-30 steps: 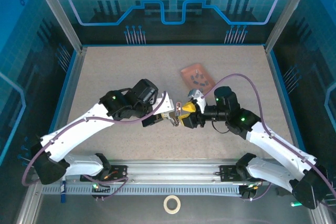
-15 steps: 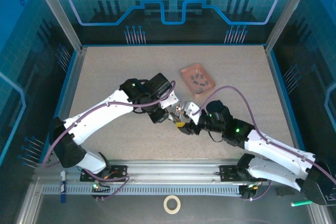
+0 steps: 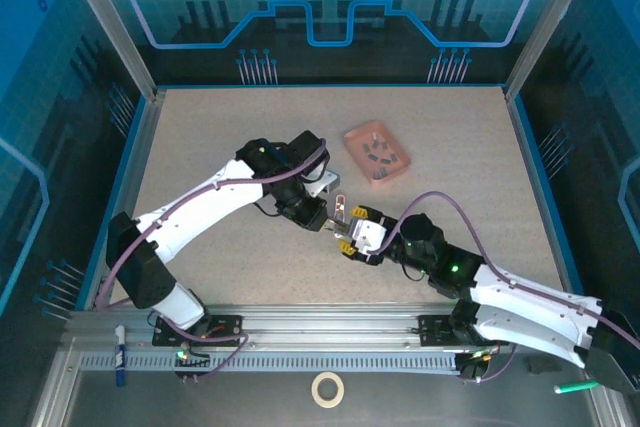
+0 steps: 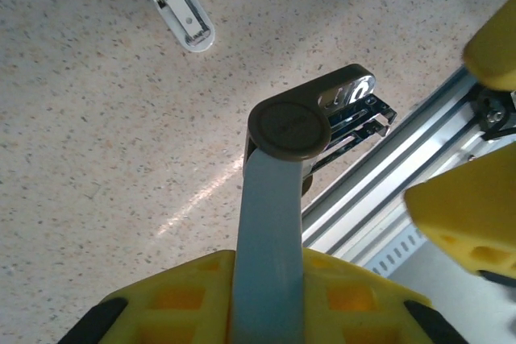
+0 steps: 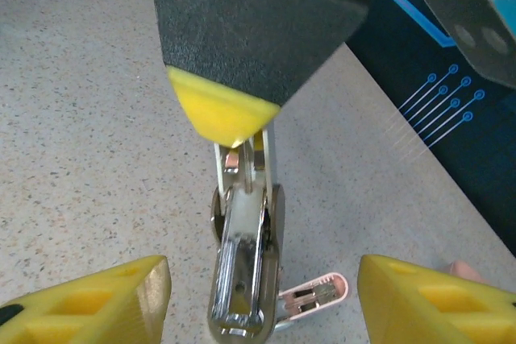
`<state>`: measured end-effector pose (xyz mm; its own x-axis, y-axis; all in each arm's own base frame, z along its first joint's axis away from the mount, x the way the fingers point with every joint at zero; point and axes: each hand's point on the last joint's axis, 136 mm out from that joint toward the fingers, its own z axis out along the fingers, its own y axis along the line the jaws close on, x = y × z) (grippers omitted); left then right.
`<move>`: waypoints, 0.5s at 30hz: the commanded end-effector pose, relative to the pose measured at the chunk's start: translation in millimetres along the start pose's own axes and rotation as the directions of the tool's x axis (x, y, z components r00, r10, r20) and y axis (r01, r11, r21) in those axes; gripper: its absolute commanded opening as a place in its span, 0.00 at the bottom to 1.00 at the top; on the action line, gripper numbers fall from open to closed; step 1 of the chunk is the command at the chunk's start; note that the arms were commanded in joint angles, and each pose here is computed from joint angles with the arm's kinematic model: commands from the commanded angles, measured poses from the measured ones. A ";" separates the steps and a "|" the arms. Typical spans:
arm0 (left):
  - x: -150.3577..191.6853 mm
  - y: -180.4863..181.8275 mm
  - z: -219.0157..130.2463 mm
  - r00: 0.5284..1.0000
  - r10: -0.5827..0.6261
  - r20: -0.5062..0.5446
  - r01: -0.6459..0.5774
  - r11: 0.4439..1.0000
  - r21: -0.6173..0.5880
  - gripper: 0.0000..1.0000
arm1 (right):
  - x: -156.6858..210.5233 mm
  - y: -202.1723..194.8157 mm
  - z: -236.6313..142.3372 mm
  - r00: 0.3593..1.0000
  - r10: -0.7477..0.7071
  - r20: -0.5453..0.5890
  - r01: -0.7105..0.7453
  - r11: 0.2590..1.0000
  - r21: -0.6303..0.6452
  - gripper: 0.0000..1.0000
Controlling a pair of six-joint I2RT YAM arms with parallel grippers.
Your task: Load the staples into the stapler
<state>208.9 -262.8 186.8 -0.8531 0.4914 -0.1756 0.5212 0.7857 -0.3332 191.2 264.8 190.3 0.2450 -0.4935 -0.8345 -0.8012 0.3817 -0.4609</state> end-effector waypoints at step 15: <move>-3.6 -17.3 -7.4 0.994 -0.101 -0.035 0.103 0.990 0.096 0.15 | -26.7 3.3 31.6 0.991 -0.061 0.118 0.064 0.998 -0.027 0.56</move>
<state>204.4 -272.3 191.2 -0.8762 0.4614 -0.1389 0.4758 0.7829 -0.4008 198.6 290.6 172.8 0.2999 -0.4976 -0.8139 -0.8127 0.3135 -0.4911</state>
